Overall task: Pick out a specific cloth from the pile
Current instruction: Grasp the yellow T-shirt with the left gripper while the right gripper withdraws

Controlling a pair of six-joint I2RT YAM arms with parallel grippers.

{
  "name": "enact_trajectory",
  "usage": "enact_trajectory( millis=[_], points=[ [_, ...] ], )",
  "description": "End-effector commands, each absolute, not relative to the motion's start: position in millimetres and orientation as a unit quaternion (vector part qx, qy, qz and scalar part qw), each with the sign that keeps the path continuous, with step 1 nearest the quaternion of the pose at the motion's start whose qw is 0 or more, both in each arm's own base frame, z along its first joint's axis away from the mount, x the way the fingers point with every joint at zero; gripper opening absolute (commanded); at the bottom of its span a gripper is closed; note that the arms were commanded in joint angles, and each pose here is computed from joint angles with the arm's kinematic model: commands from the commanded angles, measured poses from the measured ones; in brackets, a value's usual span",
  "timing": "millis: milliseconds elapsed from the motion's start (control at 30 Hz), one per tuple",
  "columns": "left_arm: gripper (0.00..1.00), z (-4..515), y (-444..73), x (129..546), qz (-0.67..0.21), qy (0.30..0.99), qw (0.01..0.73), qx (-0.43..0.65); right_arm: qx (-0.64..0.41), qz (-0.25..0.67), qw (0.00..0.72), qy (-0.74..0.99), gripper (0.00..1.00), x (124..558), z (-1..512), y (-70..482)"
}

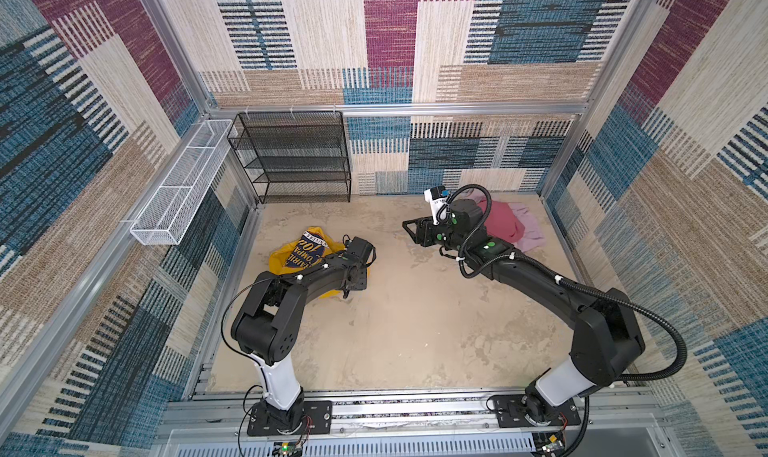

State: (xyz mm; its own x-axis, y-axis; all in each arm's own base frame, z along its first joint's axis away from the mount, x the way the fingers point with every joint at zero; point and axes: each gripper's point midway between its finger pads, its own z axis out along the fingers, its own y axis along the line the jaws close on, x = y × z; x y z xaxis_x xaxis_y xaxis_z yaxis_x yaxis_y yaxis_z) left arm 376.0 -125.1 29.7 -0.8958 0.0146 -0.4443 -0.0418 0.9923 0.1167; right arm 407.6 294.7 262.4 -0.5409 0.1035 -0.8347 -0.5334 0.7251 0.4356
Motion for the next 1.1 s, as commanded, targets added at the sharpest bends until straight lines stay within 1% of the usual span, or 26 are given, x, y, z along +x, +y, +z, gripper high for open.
enact_trajectory(
  millis=[0, 100, 167, 267, 300, 567, 767, 933, 1067],
  points=[
    [0.39, 27, -121, 385, 0.078, 0.969, 0.234, 0.001, -0.136, 0.350, 0.468, 0.800, 0.54, 412, 269, 298],
    [0.33, 20, -119, 386, 0.082, 0.970, 0.227, 0.001, -0.136, 0.346, 0.469, 0.801, 0.53, 413, 269, 297],
    [0.25, 20, -119, 387, 0.083, 0.970, 0.230, 0.000, -0.134, 0.345, 0.470, 0.801, 0.53, 415, 270, 297],
    [0.08, 23, -117, 388, 0.083, 0.968, 0.236, -0.002, -0.132, 0.346, 0.469, 0.802, 0.53, 414, 269, 296],
    [0.00, 27, -118, 388, 0.082, 0.968, 0.239, -0.001, -0.132, 0.346, 0.469, 0.802, 0.53, 414, 269, 296],
    [0.00, 71, -114, 383, 0.069, 0.958, 0.279, -0.005, -0.129, 0.353, 0.467, 0.801, 0.53, 412, 271, 296],
    [0.00, 123, -115, 372, 0.039, 0.948, 0.316, -0.001, -0.125, 0.359, 0.470, 0.797, 0.53, 409, 276, 295],
    [0.00, 173, -112, 366, 0.017, 0.930, 0.366, -0.006, -0.122, 0.362, 0.470, 0.795, 0.53, 408, 278, 295],
    [0.00, 210, -112, 362, 0.000, 0.920, 0.391, -0.007, -0.120, 0.365, 0.472, 0.793, 0.53, 407, 281, 294]
  ],
)
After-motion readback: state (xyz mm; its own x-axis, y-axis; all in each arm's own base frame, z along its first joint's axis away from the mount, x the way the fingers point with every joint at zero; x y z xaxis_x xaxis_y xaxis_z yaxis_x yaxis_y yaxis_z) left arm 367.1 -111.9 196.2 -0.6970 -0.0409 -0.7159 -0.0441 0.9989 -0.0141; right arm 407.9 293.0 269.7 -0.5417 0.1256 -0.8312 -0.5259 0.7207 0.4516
